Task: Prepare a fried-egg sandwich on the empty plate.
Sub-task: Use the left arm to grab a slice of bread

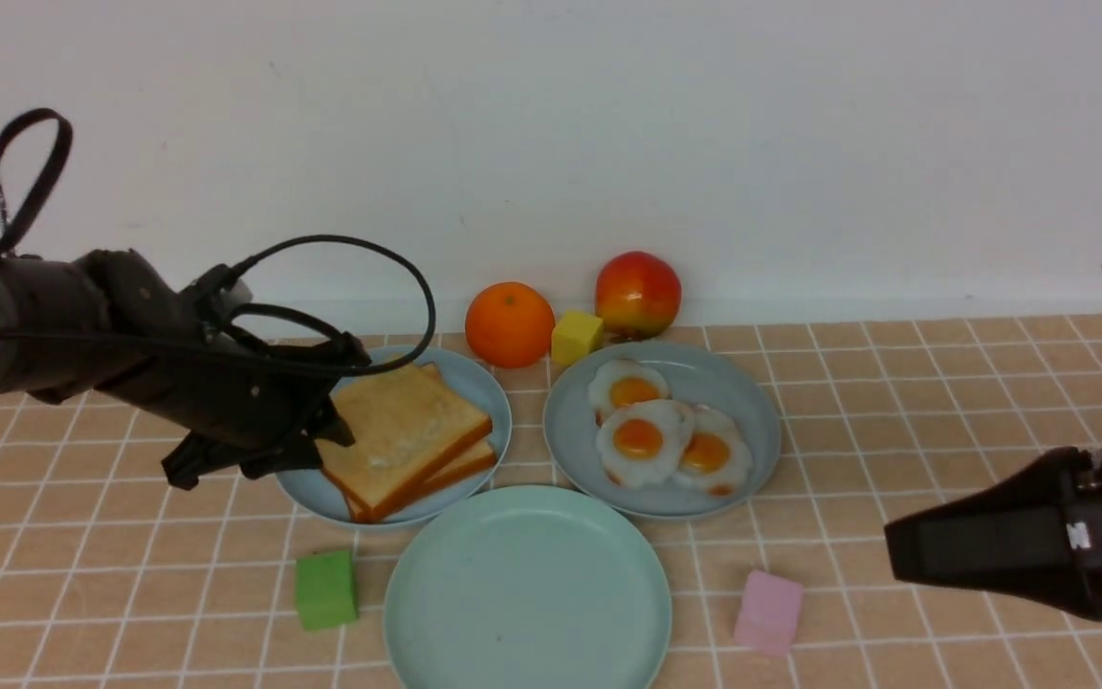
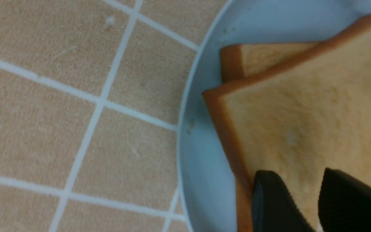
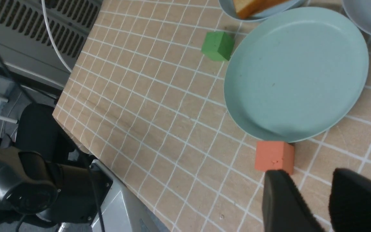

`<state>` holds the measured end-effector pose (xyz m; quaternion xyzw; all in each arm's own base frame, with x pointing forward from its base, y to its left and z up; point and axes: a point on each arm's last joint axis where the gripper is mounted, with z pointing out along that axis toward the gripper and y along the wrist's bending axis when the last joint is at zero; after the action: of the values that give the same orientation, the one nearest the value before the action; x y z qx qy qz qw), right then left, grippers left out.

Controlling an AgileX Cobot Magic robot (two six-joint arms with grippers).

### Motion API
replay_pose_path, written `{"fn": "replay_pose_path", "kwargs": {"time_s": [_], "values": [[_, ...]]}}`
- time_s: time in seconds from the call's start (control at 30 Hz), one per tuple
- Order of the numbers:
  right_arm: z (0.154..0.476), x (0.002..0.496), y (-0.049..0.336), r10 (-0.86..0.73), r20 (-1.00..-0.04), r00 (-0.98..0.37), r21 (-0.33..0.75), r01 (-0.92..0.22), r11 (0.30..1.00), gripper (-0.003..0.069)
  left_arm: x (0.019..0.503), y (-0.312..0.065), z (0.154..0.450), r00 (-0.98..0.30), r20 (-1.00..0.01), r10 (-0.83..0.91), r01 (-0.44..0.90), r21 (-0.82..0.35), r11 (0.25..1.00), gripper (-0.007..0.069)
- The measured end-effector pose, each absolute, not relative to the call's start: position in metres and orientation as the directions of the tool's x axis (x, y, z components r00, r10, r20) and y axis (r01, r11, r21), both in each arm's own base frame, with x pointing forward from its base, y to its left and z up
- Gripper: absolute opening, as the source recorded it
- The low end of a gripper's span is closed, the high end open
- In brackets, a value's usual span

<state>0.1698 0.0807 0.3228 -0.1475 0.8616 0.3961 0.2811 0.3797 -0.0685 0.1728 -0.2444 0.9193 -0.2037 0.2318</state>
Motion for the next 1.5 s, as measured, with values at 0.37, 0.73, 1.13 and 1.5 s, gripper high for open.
{"fn": "replay_pose_path", "kwargs": {"time_s": [0.37, 0.73, 1.13, 1.5], "values": [[0.3224, 0.1677, 0.0815, -0.048, -0.590, -0.806, 0.608, -0.482, 0.631, 0.0242, 0.3805, -0.0717, 0.1788, -0.823, -0.294, -0.487, -0.322, -0.464, 0.825, 0.0238], [0.3219, 0.1687, 0.0815, -0.046, -0.589, -0.807, 0.608, -0.480, 0.633, 0.0242, 0.3766, -0.0653, 0.1759, -0.806, -0.249, -0.538, -0.421, -0.398, 0.815, 0.0238], [0.3217, 0.1690, 0.0814, -0.045, -0.589, -0.807, 0.607, -0.479, 0.634, 0.0242, 0.3805, -0.0681, 0.1786, -0.753, -0.227, -0.618, -0.471, -0.470, 0.746, 0.0258], [0.3217, 0.1690, 0.0814, -0.045, -0.590, -0.806, 0.607, -0.480, 0.634, 0.0242, 0.3837, -0.0685, 0.1806, -0.724, -0.235, -0.648, -0.480, -0.503, 0.719, 0.0327]]}}
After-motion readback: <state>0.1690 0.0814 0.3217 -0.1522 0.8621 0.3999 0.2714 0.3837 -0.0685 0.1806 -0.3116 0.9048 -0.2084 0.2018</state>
